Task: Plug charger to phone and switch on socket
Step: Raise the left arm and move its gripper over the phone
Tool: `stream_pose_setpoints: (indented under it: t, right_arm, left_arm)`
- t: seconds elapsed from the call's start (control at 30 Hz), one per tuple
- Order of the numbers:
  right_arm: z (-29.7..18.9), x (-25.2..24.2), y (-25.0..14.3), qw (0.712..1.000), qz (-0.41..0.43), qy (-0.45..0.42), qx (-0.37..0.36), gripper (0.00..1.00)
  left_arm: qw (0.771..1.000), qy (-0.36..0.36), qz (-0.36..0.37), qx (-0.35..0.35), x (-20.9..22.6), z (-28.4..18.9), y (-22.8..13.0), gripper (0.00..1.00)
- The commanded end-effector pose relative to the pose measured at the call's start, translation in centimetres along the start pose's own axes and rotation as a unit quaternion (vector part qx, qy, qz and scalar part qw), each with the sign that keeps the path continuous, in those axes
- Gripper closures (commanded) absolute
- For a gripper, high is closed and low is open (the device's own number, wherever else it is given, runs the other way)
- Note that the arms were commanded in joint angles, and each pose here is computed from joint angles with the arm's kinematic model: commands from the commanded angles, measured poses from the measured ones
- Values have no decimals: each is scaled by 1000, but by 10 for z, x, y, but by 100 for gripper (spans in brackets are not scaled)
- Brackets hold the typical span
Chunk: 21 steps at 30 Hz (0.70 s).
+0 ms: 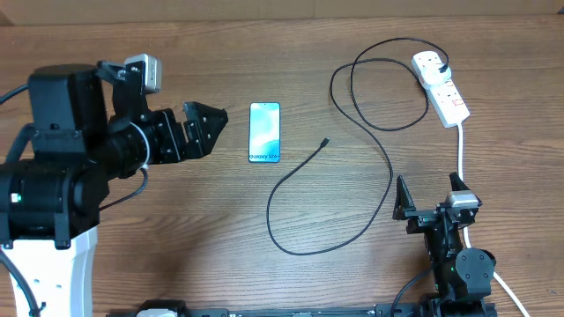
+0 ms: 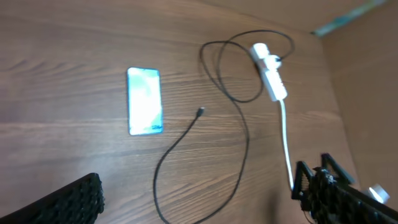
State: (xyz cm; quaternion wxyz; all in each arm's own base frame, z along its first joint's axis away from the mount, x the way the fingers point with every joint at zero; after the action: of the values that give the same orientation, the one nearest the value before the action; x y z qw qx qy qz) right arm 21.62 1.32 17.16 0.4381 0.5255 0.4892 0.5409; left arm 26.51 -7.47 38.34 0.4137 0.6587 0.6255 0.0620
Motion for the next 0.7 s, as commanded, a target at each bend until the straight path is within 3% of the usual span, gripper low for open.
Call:
stream_pose_setpoints:
  t: [0.0,0.2,0.47,0.67]
  right_arm:
    - [0,1,-2,1000,-1,2,-1,0]
    - [0,0,-2,1000,-1,2,-1,0]
    - [0,1,-2,1000,-1,2,-1,0]
    - [0,1,-2,1000,-1,2,-1,0]
  left_arm:
    - [998,52,-40,5,9,12,8,0]
    - [992,101,-37,63,19,60,16,0]
    - [968,209,-51,130,49,138,10,0]
    - [960,230,-63,148,63,194,7,0]
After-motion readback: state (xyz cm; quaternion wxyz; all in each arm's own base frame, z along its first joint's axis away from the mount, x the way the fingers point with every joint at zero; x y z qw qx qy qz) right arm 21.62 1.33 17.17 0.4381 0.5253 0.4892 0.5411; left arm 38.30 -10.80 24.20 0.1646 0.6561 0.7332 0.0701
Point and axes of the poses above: each gripper's point midway between its finger pads, its own z axis out along the fingers, its own x axis along the line the jaws close on, y = z × x, the point moved 3 cm from there along -z, back along the fingers, and after that the axes turned 7 degrees about z, right-handed, at the moved point
